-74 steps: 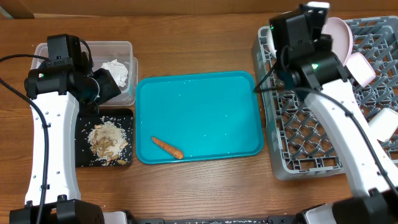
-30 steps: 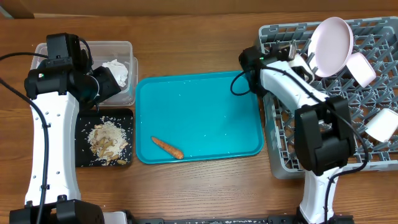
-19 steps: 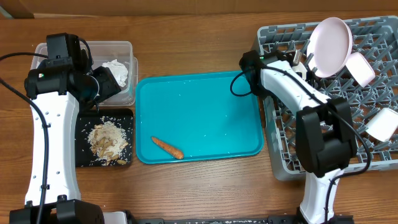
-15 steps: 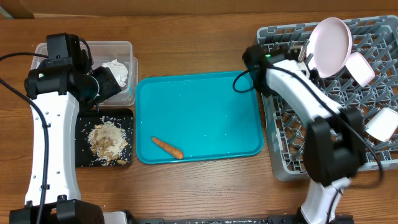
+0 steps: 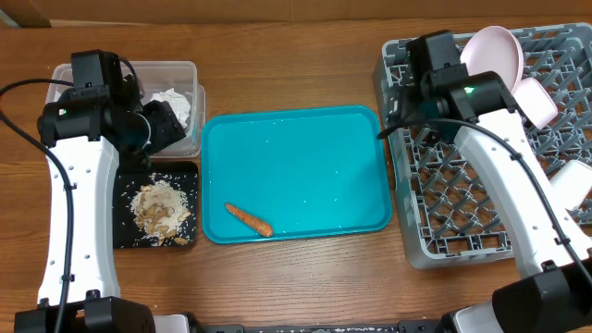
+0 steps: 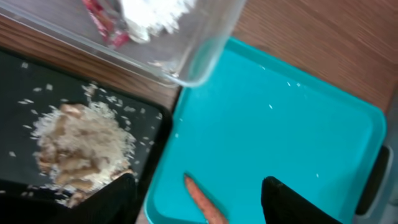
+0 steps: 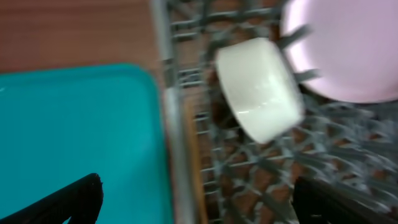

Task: Sort waste into correct bins and load items into the dishwasher
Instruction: 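Reach the left gripper to the carrot on the teal tray and grasp it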

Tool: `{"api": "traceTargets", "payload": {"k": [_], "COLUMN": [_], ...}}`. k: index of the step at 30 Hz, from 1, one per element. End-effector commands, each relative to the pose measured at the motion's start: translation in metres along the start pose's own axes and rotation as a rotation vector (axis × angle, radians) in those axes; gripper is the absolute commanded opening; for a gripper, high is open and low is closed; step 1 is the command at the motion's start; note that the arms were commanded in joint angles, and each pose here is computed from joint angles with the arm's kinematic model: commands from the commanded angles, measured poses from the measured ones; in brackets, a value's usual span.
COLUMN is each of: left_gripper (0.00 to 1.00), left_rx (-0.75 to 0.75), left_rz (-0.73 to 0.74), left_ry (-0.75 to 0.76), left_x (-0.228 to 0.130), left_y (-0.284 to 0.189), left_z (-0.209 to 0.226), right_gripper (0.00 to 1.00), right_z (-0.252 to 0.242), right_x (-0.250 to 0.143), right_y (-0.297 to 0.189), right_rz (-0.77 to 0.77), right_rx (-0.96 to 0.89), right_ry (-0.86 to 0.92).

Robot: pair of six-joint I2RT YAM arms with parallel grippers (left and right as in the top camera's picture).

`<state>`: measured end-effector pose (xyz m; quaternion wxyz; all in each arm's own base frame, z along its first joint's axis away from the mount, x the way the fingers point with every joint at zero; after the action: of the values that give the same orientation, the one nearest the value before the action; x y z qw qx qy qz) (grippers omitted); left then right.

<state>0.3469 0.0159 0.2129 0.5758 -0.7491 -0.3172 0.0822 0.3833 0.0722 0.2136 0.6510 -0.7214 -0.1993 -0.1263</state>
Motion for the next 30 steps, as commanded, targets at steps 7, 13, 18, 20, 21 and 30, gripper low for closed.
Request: {"api": "traceTargets", "payload": {"k": [7, 13, 18, 20, 21, 30], "left_gripper": [0.8, 0.94, 0.94, 0.94, 0.93, 0.9], "left_rx": [0.003, 0.062, 0.127, 0.142, 0.15, 0.174], "left_rz": [0.24, 0.427, 0.445, 0.449, 0.453, 0.374], "left_ry": [0.058, -0.067, -0.065, -0.062, -0.063, -0.046], "left_x": [-0.085, -0.155, -0.191, -0.197, -0.2, -0.2], "left_y": [0.01, 0.044, 0.084, 0.093, 0.096, 0.126], "left_z": [-0.034, -0.037, -0.02, -0.011, -0.007, 0.014], "right_gripper": [1.0, 1.0, 1.0, 1.0, 1.0, 1.0], "right_z": [0.041, 0.032, 0.022, 0.019, 0.018, 0.018], "right_x": [-0.002, -0.003, -0.005, -0.005, -0.005, -0.008], "right_y": [-0.012, -0.01, -0.008, -0.008, -0.008, -0.008], "right_rz": [-0.002, 0.012, 0.028, 0.032, 0.032, 0.047], "right_rx": [0.295, 0.284, 0.272, 0.269, 0.268, 0.268], "right_ry": [-0.152, -0.1, -0.052, -0.045, -0.042, -0.019]}}
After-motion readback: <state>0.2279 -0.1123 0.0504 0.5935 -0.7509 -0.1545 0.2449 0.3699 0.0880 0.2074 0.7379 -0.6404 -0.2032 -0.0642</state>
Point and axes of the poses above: each gripper's point midway between its finger pads, its own y axis out along the fingers, its own z axis along the line the jaws close on, x = y × z, the point moved 1 cm from there along -y, back along the fingers, and after that the axes turned 7 degrees about -y, right-handed, at the moved point
